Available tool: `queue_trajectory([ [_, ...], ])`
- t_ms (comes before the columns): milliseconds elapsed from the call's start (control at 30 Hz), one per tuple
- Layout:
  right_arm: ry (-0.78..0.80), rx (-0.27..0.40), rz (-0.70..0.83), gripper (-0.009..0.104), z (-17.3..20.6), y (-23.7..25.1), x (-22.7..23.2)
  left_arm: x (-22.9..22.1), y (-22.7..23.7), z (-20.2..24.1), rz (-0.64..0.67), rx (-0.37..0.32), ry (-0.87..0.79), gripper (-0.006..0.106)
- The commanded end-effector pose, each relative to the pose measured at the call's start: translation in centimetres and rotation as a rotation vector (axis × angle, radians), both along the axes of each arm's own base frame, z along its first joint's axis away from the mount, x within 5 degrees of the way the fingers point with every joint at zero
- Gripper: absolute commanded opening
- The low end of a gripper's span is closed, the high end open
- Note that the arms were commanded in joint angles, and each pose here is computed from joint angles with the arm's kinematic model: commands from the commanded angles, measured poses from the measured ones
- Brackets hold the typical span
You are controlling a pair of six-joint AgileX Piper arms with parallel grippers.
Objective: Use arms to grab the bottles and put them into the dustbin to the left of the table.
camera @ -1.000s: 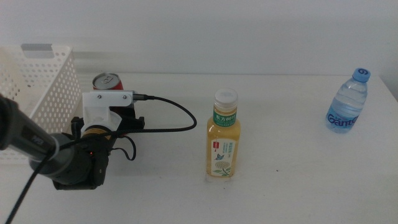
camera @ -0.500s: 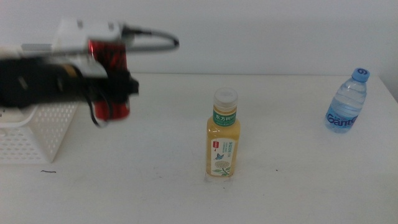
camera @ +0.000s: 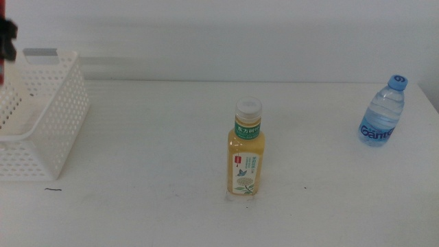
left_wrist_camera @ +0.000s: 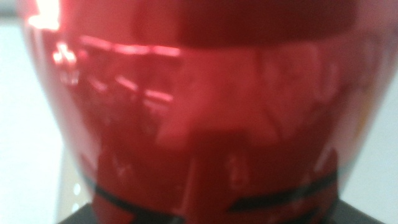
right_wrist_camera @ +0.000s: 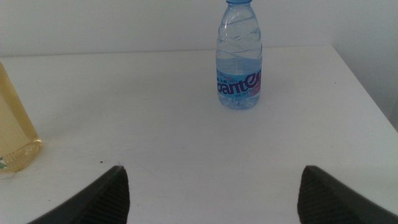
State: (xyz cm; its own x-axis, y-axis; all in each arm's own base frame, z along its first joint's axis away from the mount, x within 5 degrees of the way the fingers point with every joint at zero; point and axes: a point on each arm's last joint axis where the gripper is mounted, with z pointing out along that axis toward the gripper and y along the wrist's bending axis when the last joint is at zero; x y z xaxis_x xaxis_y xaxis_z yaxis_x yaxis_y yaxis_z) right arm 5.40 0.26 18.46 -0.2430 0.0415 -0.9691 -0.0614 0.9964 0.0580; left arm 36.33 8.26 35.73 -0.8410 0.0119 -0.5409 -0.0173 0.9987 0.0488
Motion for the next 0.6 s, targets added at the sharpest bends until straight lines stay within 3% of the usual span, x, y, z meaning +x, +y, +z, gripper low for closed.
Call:
queue_trajectory([
  [0, -0.012, -0.01, -0.008, 0.082, 0.0, -0.1, 0.0, 1.2, 1.4, -1.7, 0.017, -0.015, 0.043, -0.001],
  [200, -0.012, -0.01, -0.008, 0.082, 0.0, -0.1, 0.0, 4.1, 2.9, -8.0, 0.005, -0.022, 0.165, 0.0],
  [300, -0.012, -0.01, -0.008, 0.082, 0.0, -0.1, 0.0, 5.2, 3.3, -10.1, 0.012, -0.023, 0.171, 0.012],
  [400, -0.012, -0.01, -0.008, 0.082, 0.0, -0.1, 0.0, 6.0, 3.6, -12.0, 0.019, -0.028, 0.188, 0.038],
  [567, -0.012, -0.01, -0.008, 0.082, 0.0, -0.1, 0.0, 6.2, 3.8, -13.4, 0.01, -0.009, 0.227, 0.094],
])
